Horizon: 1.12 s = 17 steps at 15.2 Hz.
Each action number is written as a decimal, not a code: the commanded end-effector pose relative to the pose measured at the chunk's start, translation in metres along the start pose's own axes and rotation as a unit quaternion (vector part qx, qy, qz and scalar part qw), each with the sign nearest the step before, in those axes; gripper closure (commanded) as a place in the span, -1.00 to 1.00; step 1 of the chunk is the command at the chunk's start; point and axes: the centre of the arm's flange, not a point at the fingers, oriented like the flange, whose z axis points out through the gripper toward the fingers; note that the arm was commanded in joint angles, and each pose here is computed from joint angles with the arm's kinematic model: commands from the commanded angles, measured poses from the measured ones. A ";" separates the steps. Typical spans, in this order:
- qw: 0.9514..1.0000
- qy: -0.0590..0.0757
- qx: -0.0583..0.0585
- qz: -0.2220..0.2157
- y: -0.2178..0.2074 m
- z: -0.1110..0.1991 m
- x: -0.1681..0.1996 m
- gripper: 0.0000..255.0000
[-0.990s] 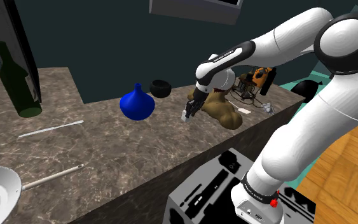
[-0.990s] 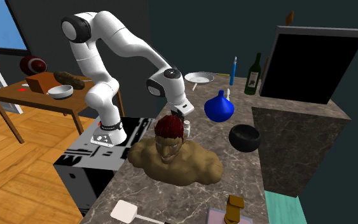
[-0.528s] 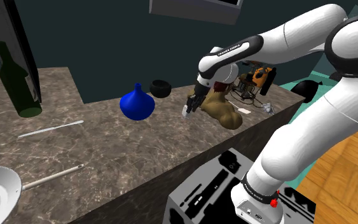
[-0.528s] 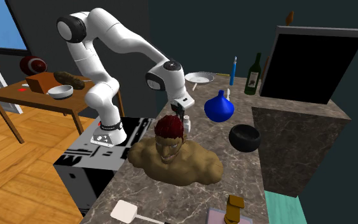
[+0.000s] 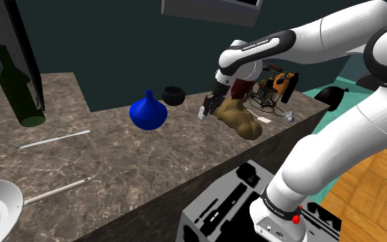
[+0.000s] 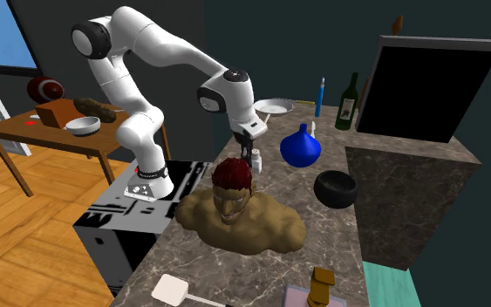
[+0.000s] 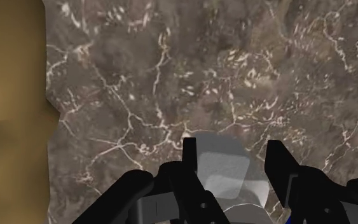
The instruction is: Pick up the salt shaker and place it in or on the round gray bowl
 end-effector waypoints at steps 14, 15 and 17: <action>1.000 0.000 0.000 0.000 -0.017 -0.077 0.008 1.00; 1.000 0.000 0.000 0.000 -0.019 -0.082 0.009 1.00; 1.000 0.000 0.000 0.000 -0.021 -0.093 0.010 1.00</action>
